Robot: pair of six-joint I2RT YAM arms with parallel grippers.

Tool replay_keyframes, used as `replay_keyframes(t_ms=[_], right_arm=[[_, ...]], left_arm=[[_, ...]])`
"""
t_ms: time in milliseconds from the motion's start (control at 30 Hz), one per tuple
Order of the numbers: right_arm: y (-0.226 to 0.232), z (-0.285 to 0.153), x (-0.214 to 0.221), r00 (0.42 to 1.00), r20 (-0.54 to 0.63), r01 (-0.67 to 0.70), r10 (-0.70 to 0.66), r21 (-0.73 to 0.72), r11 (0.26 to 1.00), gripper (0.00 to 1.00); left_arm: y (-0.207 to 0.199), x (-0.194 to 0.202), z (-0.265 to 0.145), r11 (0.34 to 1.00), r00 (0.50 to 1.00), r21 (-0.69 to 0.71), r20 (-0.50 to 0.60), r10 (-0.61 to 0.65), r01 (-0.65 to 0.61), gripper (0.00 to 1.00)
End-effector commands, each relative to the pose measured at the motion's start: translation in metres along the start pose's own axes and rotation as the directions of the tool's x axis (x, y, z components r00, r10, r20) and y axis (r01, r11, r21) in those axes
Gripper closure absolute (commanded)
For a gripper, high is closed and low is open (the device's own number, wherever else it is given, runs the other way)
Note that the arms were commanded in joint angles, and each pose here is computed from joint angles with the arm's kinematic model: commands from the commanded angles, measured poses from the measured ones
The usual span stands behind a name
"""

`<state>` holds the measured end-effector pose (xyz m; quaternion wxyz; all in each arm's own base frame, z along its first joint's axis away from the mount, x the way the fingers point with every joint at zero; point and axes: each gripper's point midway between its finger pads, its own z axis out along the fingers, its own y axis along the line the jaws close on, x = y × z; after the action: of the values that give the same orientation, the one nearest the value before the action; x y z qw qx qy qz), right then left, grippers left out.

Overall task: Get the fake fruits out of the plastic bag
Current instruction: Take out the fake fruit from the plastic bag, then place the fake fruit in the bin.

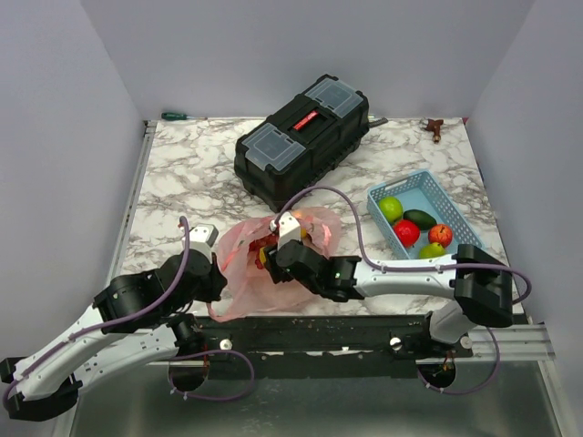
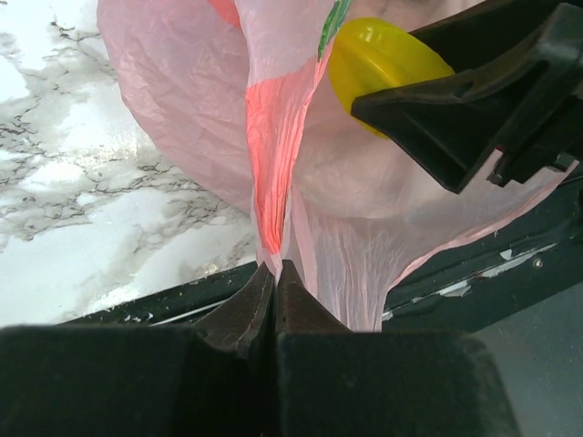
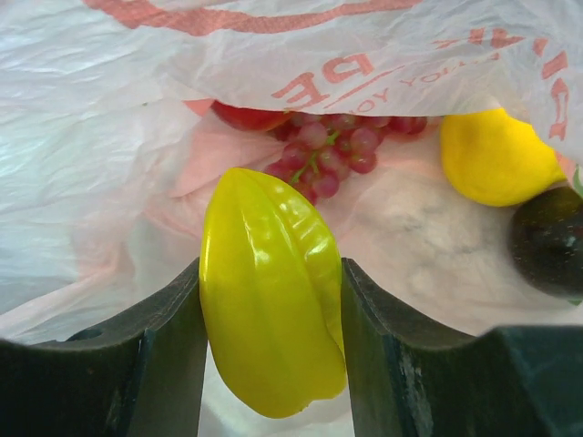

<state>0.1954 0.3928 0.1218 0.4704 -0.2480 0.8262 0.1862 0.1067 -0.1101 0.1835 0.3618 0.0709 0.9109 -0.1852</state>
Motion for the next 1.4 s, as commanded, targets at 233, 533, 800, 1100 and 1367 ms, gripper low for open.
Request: replay_keyframes(t_ms=[233, 533, 800, 1100, 1367], right_arm=[[0.041, -0.069, -0.077, 0.971, 0.116, -0.166, 0.208, -0.295, 0.941, 0.96], [0.014, -0.135, -0.159, 0.889, 0.318, -0.223, 0.331, -0.331, 0.917, 0.99], [-0.026, -0.157, -0.179, 0.864, 0.396, -0.254, 0.311, -0.192, 0.948, 0.99], [-0.111, -0.182, -0.184, 0.858, 0.486, -0.296, 0.163, 0.210, 0.932, 0.99], [-0.201, -0.171, -0.153, 0.899, 0.424, -0.337, 0.107, 0.514, 0.789, 0.99]], left_arm=[[-0.001, 0.000, -0.002, 1.000, 1.000, 0.023, 0.017, -0.003, 0.003, 1.00], [0.000, 0.000, -0.001, 1.000, 1.000, 0.013, 0.011, 0.000, 0.000, 1.00], [0.000, 0.000, -0.002, 1.000, 1.000, 0.018, 0.015, -0.003, 0.002, 1.00], [-0.001, 0.000, -0.002, 1.000, 1.000, 0.022, 0.017, -0.002, 0.002, 1.00], [0.000, 0.000, -0.002, 1.000, 1.000, 0.017, 0.013, 0.000, 0.000, 1.00]])
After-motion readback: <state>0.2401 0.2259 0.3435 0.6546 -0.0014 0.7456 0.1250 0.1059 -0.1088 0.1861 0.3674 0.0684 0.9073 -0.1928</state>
